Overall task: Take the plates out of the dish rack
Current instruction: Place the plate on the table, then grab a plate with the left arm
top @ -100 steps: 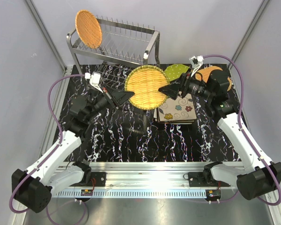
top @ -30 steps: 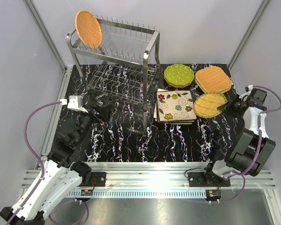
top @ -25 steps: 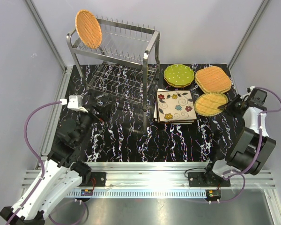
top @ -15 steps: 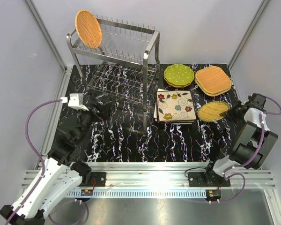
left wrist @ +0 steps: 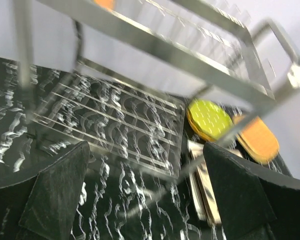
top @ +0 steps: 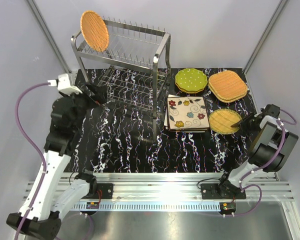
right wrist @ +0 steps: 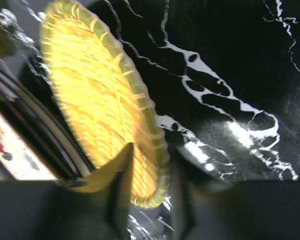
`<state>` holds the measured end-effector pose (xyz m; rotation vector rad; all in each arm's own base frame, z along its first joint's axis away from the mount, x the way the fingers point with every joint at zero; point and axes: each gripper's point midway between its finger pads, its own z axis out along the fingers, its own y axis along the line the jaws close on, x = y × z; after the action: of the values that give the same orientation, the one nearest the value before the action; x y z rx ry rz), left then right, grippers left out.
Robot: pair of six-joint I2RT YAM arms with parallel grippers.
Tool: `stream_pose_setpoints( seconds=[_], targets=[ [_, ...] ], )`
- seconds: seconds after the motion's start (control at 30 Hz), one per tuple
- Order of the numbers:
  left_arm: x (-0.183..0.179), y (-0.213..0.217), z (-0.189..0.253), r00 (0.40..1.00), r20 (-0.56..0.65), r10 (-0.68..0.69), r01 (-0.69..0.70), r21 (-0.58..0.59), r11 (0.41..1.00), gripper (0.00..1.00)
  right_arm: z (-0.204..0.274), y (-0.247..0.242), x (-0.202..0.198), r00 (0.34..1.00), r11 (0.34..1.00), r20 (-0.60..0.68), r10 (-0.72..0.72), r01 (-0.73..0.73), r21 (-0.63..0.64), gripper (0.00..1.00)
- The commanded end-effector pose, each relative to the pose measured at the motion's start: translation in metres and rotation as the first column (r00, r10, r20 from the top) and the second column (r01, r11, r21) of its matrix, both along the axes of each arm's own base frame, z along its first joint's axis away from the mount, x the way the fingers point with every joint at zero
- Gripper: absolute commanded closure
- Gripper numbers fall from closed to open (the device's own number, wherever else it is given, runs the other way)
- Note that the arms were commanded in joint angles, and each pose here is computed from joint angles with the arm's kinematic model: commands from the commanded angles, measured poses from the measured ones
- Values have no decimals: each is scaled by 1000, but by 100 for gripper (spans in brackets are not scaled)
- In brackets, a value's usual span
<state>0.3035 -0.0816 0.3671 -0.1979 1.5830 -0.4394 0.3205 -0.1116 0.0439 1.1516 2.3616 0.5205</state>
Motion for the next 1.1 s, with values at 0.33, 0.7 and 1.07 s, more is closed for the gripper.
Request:
stream_pose_setpoints(
  seconds=[0.33, 0.7, 1.07],
  targets=[
    [80, 62, 110, 995, 75, 61, -44, -210, 977, 1, 15, -13, 1, 991, 986, 48, 125, -119, -115, 0],
    [172, 76, 146, 995, 80, 52, -26, -289, 957, 19, 68, 16, -11, 830, 840, 168, 532, -492, -230, 0],
    [232, 82, 113, 999, -32, 44, -51, -313, 948, 36, 104, 33, -5, 757, 811, 297, 582, -514, -279, 0]
  ],
)
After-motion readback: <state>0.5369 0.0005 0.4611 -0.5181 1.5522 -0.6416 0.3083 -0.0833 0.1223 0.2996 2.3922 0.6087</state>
